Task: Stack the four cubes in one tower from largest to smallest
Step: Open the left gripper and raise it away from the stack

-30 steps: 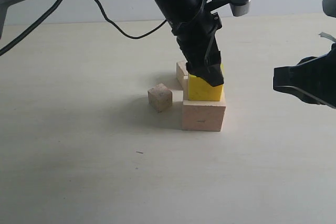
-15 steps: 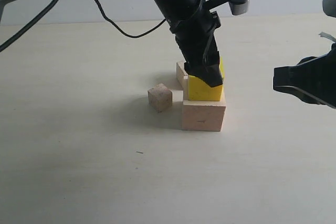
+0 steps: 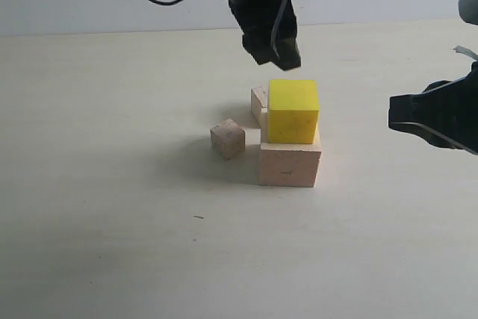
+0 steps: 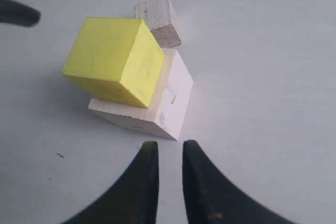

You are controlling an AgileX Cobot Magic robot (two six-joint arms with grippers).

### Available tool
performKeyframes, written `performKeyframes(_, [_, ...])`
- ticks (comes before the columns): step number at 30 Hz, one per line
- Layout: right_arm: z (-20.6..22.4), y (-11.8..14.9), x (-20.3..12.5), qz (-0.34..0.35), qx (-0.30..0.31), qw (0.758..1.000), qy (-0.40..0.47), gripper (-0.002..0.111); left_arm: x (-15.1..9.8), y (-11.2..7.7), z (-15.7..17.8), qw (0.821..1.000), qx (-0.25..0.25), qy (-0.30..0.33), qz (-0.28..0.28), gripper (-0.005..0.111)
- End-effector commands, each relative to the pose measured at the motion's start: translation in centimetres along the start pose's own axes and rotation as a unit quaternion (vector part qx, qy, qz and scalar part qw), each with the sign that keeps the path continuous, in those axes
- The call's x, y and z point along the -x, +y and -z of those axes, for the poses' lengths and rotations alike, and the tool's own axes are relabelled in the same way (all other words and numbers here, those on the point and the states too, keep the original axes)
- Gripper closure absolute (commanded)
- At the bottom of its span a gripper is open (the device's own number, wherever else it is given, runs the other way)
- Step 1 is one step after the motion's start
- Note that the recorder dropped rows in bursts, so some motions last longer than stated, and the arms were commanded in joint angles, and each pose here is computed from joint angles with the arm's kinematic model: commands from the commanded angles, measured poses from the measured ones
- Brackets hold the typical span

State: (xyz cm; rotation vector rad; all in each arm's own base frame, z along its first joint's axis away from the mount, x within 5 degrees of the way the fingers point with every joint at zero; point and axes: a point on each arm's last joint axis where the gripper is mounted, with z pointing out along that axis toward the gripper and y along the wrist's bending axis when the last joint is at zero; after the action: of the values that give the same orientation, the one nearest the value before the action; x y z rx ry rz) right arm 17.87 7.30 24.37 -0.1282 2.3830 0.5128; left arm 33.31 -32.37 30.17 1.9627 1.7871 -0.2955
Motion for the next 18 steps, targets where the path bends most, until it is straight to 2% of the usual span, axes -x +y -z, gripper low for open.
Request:
performKeyframes(1, [0.2, -0.1, 0.2, 0.003, -0.002, 1.0, -0.009, 0.09, 0.3, -0.4, 3.7, 1.0, 0.027, 0.005, -0.009, 0.084])
performKeyframes(3, [0.2, -0.1, 0.3, 0.003, -0.003, 1.0, -0.011, 0.09, 0.2, -0.5, 5.0, 0.999, 0.044, 0.015, -0.018, 0.107])
performKeyframes(4, [0.2, -0.1, 0.3, 0.003, -0.003, 1.0, -0.013, 0.09, 0.2, -0.5, 5.5, 0.998, 0.054, 0.019, -0.017, 0.106])
performKeyframes(8, [0.3, -0.1, 0.7, 0.01, -0.006, 1.0, -0.027, 0.09, -0.4, -0.1, 6.9, 0.993, 0.088, 0.033, 0.066, 0.107])
performKeyframes(12, [1.0, 0.5, 2.3, 0.033, -0.001, 0.998, -0.053, 0.09, -1.8, 1.0, 7.8, 0.986, 0.099, 0.027, 0.132, 0.107])
performKeyframes(18, [2.3, 1.8, 6.6, 0.079, 0.001, 0.991, -0.107, 0.09, -6.2, 3.6, 10.4, 0.959, 0.072, -0.044, 0.271, 0.107])
